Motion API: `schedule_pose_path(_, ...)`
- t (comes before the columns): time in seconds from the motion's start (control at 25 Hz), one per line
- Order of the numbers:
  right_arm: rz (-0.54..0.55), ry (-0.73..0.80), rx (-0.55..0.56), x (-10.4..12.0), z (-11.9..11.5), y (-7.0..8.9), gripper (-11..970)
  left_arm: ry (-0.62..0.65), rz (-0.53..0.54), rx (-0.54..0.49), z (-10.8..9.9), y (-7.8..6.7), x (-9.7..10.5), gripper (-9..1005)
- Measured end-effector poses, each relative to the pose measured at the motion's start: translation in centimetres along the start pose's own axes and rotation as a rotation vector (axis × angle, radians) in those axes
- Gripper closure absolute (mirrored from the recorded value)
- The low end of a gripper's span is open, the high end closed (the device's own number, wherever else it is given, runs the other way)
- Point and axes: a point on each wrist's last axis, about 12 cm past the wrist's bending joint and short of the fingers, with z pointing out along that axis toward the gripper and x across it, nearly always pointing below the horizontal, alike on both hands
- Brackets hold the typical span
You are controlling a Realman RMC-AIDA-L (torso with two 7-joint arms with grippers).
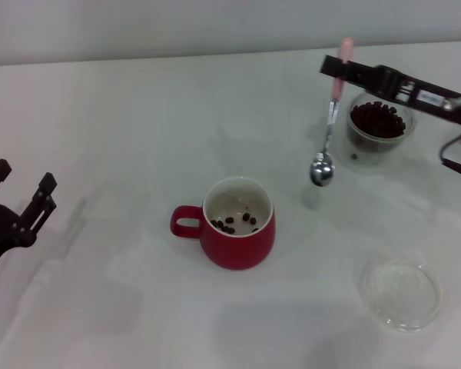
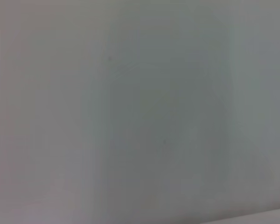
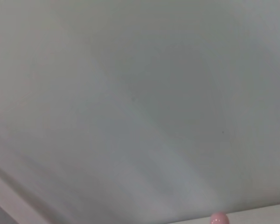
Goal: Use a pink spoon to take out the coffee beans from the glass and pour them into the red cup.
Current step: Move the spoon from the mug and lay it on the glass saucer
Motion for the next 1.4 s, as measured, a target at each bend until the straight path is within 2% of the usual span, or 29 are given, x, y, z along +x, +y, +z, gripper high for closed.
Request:
schedule_pose_path(0.24, -0.046, 0.005, -0.014, -0.2, -2.8, 0.0, 817, -0.002, 0.005, -0.004, 0.1, 0.2, -0.1, 298)
schedule_pose_path(0.88, -0.111, 0.011, 0.114, 2.2, -9.5, -1.3, 817, -0.004, 0.002, -0.011, 0.2, 0.3, -0.1, 298)
schedule_pose_path(1.4, -0.058, 0.050, 0.155, 4.8, -10.7, -1.9, 816, -0.010, -0.001, -0.018, 0.3, 0.3, -0.2, 298)
